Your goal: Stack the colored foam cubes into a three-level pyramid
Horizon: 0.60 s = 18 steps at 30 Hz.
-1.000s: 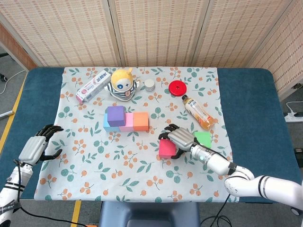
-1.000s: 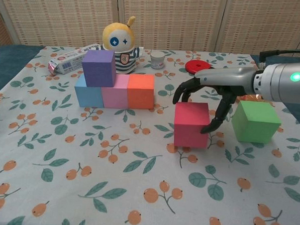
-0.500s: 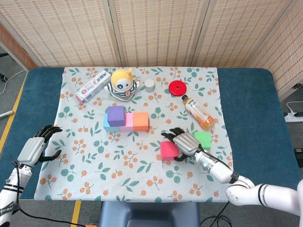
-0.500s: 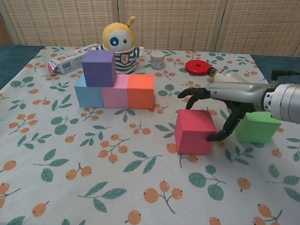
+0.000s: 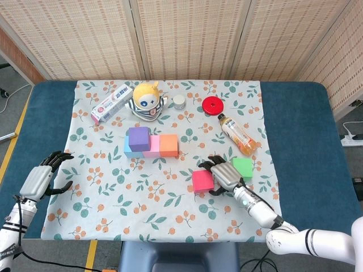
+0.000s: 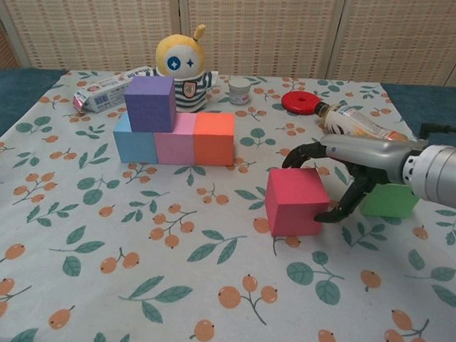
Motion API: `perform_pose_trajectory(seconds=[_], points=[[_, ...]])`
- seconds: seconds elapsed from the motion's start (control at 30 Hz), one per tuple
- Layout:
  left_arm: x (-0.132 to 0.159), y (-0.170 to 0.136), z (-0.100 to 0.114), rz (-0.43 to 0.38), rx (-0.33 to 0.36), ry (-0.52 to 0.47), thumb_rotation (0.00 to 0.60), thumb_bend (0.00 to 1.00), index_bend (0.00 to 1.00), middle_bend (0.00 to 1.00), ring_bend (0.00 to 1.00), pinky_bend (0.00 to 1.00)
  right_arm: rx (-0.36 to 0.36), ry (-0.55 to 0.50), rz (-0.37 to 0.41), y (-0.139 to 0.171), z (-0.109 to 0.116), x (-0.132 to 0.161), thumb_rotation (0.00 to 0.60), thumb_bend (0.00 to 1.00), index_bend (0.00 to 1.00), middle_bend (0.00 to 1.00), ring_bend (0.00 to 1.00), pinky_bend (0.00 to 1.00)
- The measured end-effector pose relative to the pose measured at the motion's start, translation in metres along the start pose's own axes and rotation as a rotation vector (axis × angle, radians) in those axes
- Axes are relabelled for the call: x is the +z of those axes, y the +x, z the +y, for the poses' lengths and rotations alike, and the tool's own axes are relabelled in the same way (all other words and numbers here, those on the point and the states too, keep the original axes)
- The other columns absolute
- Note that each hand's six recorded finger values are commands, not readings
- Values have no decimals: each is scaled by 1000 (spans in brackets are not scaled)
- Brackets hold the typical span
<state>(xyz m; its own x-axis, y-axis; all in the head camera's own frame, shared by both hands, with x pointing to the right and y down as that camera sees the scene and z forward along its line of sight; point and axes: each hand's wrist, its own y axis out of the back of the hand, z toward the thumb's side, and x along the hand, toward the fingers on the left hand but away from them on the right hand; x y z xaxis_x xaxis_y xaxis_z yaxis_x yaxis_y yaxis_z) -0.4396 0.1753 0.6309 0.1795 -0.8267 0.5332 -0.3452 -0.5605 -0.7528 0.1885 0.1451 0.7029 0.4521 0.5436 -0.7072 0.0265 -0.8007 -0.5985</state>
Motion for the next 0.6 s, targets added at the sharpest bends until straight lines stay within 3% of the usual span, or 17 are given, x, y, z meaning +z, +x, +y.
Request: perform_pose_trajectory(seconds=[0.17,0.3,0.4,0.6], points=[[0,-3,-1,-5,2,-5,600,322,217,154,75,152,-40,-21,-9,-3,6,1,600,130,429,255,40,0],[2,-4,-3,-14,-5,4,600,323,217,154,75,151,-62,-56,-9,-1,16,1,600,130,446,266,44,0],[4,-3,-3,-19,-6,6,600,322,217,155,76,151,-82,-81,-3,2,32,0,600,130,447,266,44,0],[8,0,-2,-25,-4,11,600,322,218,155,75,151,-151,-95,25,1,86,2,600,130,447,266,44,0]])
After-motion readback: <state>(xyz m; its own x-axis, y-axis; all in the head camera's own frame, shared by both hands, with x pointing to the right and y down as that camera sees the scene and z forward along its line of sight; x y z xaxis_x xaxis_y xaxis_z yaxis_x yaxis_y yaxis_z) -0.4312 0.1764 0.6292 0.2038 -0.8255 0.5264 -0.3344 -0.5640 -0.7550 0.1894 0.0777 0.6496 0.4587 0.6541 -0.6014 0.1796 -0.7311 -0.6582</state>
